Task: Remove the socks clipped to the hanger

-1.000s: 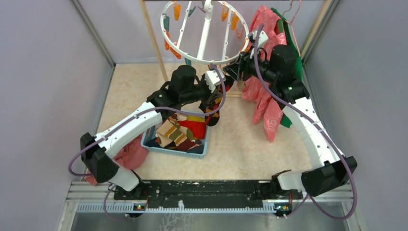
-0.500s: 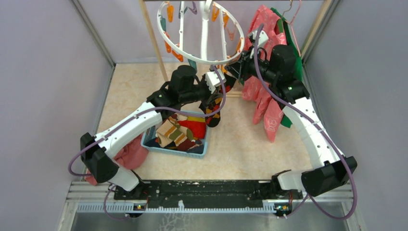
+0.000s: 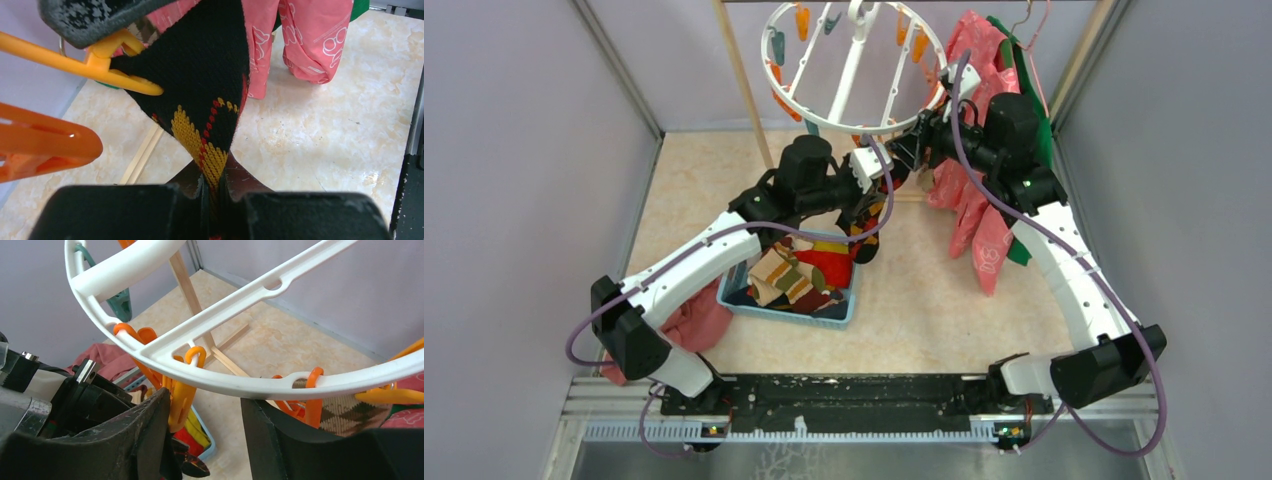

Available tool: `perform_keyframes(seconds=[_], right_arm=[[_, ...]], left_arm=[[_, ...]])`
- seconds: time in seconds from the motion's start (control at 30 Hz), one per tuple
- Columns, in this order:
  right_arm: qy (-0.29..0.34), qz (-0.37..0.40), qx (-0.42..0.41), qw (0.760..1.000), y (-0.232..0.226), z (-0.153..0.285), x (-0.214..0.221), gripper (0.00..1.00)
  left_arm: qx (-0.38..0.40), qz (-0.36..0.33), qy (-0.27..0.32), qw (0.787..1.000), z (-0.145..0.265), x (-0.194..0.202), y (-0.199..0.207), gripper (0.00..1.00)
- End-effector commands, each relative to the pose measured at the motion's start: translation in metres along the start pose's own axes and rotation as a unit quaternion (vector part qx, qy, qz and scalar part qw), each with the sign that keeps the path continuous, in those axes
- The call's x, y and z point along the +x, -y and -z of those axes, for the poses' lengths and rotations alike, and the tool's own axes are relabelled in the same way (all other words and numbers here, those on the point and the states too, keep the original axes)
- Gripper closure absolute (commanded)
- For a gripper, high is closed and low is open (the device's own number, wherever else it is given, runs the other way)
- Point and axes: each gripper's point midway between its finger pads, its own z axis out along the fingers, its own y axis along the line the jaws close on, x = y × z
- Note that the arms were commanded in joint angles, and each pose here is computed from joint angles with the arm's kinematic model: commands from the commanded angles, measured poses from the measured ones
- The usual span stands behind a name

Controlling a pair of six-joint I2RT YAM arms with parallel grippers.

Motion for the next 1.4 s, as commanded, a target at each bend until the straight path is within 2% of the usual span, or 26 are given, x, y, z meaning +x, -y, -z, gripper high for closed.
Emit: perform_keyframes(seconds=[0.0, 0.4, 0.83, 1.07, 1.13, 1.37], right_arm=[[0.029, 0.036, -0.013, 0.999, -0.017, 0.002, -0.030, 0.44], [0.018, 0.049, -0.005, 0.999, -0.024, -0.009, -0.028, 0.41], [0.014, 0.069, 0.075, 0.995, -0.005, -0.013, -0.031, 0.40], [0.015, 0.070, 0.085, 0.994, -0.005, -0.018, -0.037, 0.42], [0.014, 0.068, 0.088, 0.994, -0.005, -0.019, -0.037, 0.44], [0.013, 0.064, 0.100, 0.993, -0.001, -0.022, -0.039, 0.68]], left_arm=[[-0.012, 0.002, 0.018, 1.000, 0.003, -0.020, -0.006, 1.00], [-0.017, 0.003, 0.012, 1.000, -0.001, -0.018, -0.007, 1.00], [-0.028, 0.012, 0.001, 1.000, -0.005, -0.013, -0.005, 1.00], [-0.029, 0.008, -0.003, 1.000, -0.007, -0.009, -0.003, 1.00], [-0.029, 0.008, -0.003, 1.000, -0.007, -0.009, -0.003, 1.00], [-0.033, 0.002, -0.005, 0.999, -0.005, -0.008, -0.004, 1.00]])
